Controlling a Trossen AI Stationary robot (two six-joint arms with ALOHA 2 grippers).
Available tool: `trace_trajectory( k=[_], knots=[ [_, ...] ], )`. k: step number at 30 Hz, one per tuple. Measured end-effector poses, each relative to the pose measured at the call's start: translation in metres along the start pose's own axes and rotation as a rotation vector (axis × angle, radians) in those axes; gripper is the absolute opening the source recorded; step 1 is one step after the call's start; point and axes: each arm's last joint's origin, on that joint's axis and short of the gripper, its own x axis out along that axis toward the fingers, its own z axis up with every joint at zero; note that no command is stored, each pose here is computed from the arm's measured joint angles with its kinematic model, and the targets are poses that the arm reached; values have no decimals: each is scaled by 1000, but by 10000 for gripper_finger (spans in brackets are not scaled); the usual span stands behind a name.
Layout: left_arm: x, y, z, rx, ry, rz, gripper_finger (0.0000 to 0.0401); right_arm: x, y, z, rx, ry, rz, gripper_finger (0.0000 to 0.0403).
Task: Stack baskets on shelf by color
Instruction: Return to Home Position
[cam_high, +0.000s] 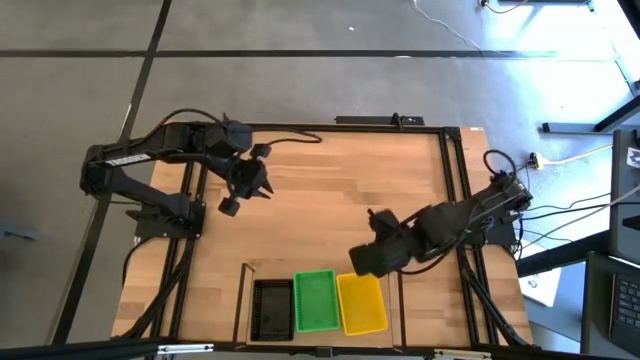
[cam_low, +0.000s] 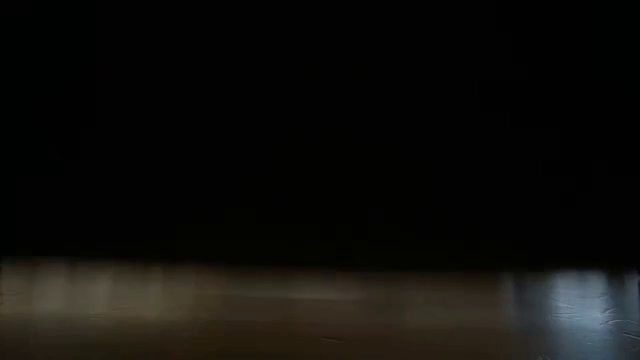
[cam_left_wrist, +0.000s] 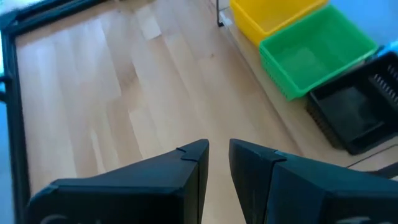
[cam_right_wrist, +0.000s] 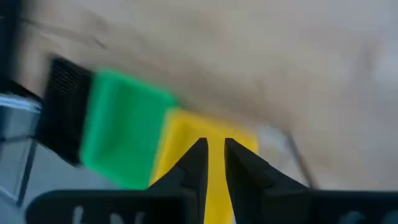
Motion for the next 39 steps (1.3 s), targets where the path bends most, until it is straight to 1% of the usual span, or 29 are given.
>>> trace_trajectory(
  k=[2, 4, 6, 8, 11, 13, 15, 18, 20, 22, 25, 29, 34, 36, 39],
  knots=[
    [-7, -2, -1, -50, -16, 8, 55, -14, 5, 5, -106, -137, 68, 51],
    [-17, -5, -2, -80, -45, 19, 55, -26, 8, 10, -210, -251, 104, 51],
    [-28, -9, -4, -117, -73, 29, 55, -35, 10, 16, -350, -345, 107, 51],
    [-38, -12, -5, -158, -108, 40, 55, -44, 12, 24, -490, -407, 96, 50],
    [-54, -17, -8, -226, -153, 55, 55, -58, 14, 37, -644, -500, 73, 41],
    [-64, -21, -10, -263, -187, 53, 55, -70, 15, 46, -720, -531, 71, 22],
    [-73, -25, -13, -328, -217, 43, 55, -85, 14, 55, -777, -551, 84, 6],
    [-81, -30, -15, -386, -240, 30, 55, -111, 8, 66, -861, -593, 100, 6],
    [-86, -33, -19, -397, -236, 29, 55, -125, 4, 72, -916, -629, 106, 3],
    [-91, -36, -23, -402, -224, 47, 54, -137, -8, 75, -978, -656, 129, 2],
    [-102, -41, -31, -400, -227, 101, 41, -156, -32, 80, -984, -670, 154, 2],
    [-118, -47, -40, -399, -246, 192, 8, -177, -64, 82, -999, -704, 171, 1],
    [-146, -59, -58, -399, -315, 278, 2, -191, -109, 80, -998, -714, 216, 1],
    [-156, -64, -67, -406, -335, 313, 1, -191, -124, 78, -999, -708, 268, 0],
    [-165, -73, -83, -401, -381, 325, 0, -185, -143, 75, -1037, -697, 373, 0]
  ],
)
